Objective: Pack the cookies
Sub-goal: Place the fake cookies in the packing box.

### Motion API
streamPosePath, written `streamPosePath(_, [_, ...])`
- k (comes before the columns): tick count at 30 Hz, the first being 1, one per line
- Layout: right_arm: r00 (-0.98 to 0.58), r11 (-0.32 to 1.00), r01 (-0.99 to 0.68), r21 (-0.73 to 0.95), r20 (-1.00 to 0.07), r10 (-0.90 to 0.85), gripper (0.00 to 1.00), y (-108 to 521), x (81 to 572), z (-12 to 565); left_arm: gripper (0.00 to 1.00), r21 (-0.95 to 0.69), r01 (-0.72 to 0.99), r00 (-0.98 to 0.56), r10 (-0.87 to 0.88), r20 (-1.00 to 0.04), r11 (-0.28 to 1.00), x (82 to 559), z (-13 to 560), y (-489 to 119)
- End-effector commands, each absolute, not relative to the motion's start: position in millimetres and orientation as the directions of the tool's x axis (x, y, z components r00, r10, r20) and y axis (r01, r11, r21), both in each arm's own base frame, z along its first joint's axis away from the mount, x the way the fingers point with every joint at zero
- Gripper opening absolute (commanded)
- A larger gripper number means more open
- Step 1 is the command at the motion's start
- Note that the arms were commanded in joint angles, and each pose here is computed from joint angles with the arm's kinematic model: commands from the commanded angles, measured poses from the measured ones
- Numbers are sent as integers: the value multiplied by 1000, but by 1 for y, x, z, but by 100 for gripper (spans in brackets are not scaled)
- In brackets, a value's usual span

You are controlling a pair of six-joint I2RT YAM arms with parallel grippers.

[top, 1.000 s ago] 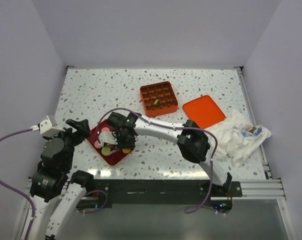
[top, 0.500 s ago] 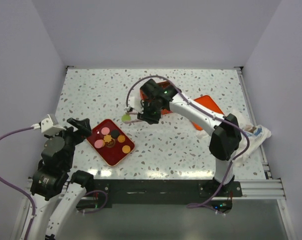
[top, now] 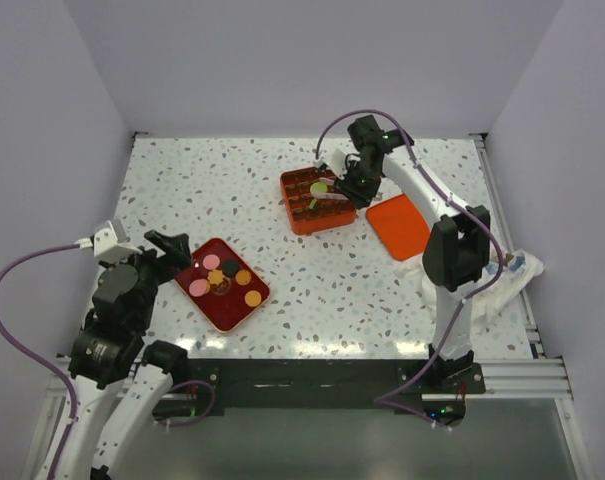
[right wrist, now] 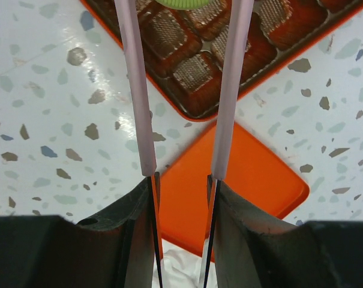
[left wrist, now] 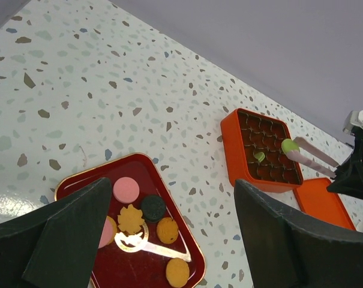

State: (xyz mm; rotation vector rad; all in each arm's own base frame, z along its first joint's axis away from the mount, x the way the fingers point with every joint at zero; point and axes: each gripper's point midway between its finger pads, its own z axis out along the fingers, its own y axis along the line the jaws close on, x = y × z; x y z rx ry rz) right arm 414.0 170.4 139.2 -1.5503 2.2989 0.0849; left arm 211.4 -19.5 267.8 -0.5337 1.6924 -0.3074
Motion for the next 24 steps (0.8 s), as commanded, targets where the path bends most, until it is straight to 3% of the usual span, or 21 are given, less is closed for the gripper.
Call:
streamPosePath(1, [-345, 399, -906, -138, -304, -888, 0, 159, 419, 148, 88, -508, -143, -97, -522, -847, 850, 218, 276, -25])
streamPosePath(24, [-428, 453, -886, -95, -207, -880, 3, 138, 424, 126, 88, -504, -143, -106, -519, -848, 852, 220, 272, -27])
